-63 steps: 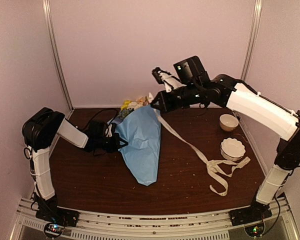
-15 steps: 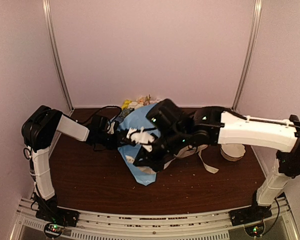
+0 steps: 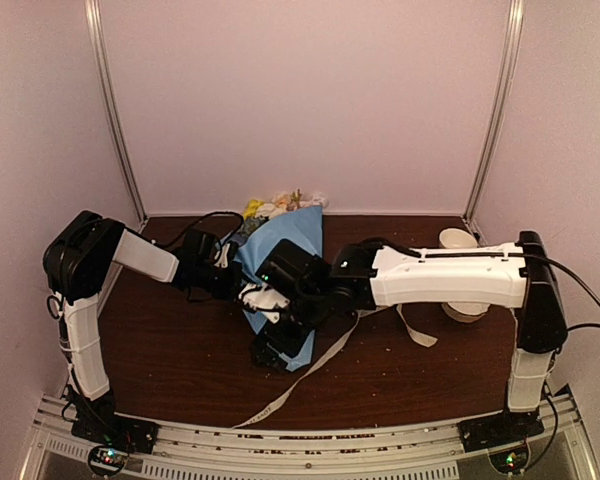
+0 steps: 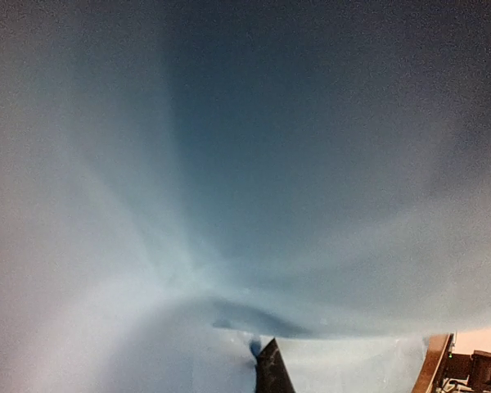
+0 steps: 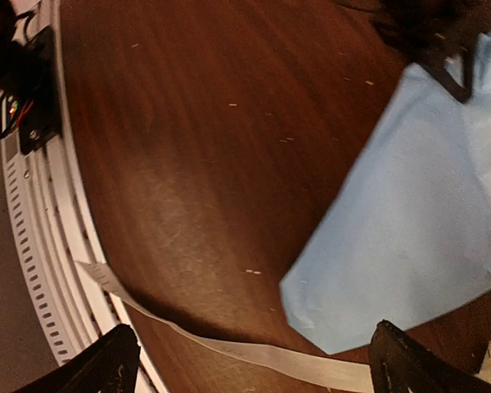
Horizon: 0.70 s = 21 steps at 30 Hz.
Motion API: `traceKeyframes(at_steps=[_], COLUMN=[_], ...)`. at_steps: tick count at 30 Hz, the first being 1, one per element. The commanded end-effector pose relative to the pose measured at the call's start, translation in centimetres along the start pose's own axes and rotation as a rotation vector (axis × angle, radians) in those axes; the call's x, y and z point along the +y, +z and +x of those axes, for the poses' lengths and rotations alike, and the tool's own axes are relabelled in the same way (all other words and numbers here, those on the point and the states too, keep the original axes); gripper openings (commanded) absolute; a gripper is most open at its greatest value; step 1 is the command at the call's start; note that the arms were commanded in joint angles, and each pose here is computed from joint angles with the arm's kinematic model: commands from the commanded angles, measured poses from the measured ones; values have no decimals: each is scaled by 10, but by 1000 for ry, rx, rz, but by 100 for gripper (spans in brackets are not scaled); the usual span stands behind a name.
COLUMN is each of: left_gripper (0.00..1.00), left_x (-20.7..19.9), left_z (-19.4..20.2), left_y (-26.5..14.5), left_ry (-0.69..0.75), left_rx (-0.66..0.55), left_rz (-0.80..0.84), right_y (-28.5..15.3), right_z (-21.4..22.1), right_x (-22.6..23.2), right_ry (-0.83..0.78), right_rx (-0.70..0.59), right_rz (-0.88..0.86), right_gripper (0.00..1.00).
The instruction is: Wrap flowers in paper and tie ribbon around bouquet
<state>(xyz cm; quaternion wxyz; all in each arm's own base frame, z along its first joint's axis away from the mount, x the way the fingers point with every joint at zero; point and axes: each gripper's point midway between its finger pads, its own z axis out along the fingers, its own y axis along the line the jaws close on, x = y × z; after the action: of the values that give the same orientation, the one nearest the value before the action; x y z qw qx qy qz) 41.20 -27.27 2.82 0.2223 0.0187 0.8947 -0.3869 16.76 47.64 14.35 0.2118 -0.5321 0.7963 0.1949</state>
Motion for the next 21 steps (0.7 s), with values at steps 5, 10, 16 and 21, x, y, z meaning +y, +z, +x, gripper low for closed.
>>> traceKeyframes(at_steps=[5,10,16,21], left_gripper=[0,0,0,0], left_x=[-13,-13,-15,-30], left_z=[-9,-6,-6,-10], left_y=[-2,-4,-6,-15], left_ry=[25,11,-1,7], left_rx=[-36,-44,-52,-79], left_rz=[42,49,57,77], right_y=[0,22,35,6], right_z=[31,39,47,60], right_x=[-162,-192,-195,-213], right_ry=[735,836,864,792], right_rx=[-113,-145,-143,-145], right_rz=[-20,-55,-46,182], right_gripper=[99,97,95,90])
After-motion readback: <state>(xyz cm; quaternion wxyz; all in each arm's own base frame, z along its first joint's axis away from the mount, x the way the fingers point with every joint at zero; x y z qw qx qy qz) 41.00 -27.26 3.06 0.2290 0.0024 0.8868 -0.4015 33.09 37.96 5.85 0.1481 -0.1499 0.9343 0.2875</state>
